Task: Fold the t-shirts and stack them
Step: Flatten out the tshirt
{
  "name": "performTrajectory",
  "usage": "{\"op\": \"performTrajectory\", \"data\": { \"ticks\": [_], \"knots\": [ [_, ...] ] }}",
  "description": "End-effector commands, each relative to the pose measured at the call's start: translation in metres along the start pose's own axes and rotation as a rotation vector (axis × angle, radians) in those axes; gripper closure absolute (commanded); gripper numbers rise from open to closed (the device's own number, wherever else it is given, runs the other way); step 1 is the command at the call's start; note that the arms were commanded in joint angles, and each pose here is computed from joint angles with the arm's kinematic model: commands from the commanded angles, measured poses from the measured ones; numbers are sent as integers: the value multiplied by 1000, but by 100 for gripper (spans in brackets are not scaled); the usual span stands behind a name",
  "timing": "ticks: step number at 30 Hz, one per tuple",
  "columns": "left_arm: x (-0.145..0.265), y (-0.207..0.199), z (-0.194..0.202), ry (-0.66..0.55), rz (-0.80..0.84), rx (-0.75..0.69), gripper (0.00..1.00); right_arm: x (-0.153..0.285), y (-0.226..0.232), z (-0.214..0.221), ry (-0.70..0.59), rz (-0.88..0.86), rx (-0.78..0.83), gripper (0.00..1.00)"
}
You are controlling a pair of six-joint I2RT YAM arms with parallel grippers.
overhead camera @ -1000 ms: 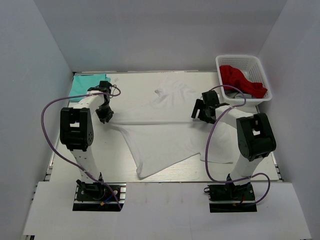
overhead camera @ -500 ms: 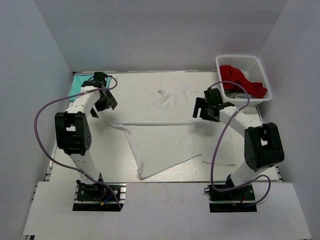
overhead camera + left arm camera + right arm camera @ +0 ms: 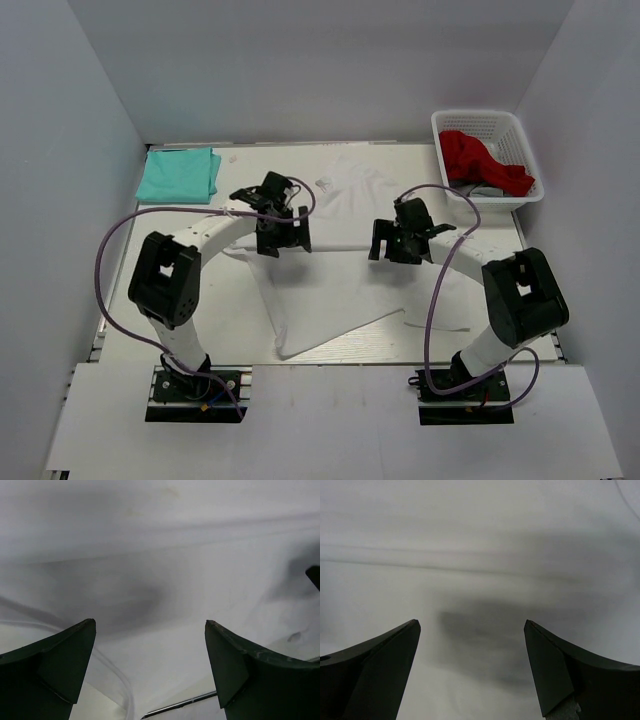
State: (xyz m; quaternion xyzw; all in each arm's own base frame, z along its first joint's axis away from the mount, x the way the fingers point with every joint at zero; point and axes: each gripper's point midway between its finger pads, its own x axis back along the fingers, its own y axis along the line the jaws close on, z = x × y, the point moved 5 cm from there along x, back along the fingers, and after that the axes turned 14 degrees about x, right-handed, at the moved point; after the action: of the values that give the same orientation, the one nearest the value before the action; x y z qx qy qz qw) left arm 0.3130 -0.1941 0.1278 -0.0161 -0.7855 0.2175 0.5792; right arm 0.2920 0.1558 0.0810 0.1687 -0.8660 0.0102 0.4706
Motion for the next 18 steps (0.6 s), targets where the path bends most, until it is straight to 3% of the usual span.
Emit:
{"op": "performTrajectory", "data": {
  "ticks": [1,5,12,18],
  "knots": [
    [-8,-16,12,41,84,-49,0,-7,2,1,-8,-15,-49,10],
    [-19,6,39,111,32,-47,0,-16,-13,20,69,82,-93,10],
    [-31,44,70,130,-40,10,0,-22,-22,33,123,105,-134,10],
    [-12,75,83,126,-196,83,0,-20,-39,42,162,193,-182,10]
  ]
}}
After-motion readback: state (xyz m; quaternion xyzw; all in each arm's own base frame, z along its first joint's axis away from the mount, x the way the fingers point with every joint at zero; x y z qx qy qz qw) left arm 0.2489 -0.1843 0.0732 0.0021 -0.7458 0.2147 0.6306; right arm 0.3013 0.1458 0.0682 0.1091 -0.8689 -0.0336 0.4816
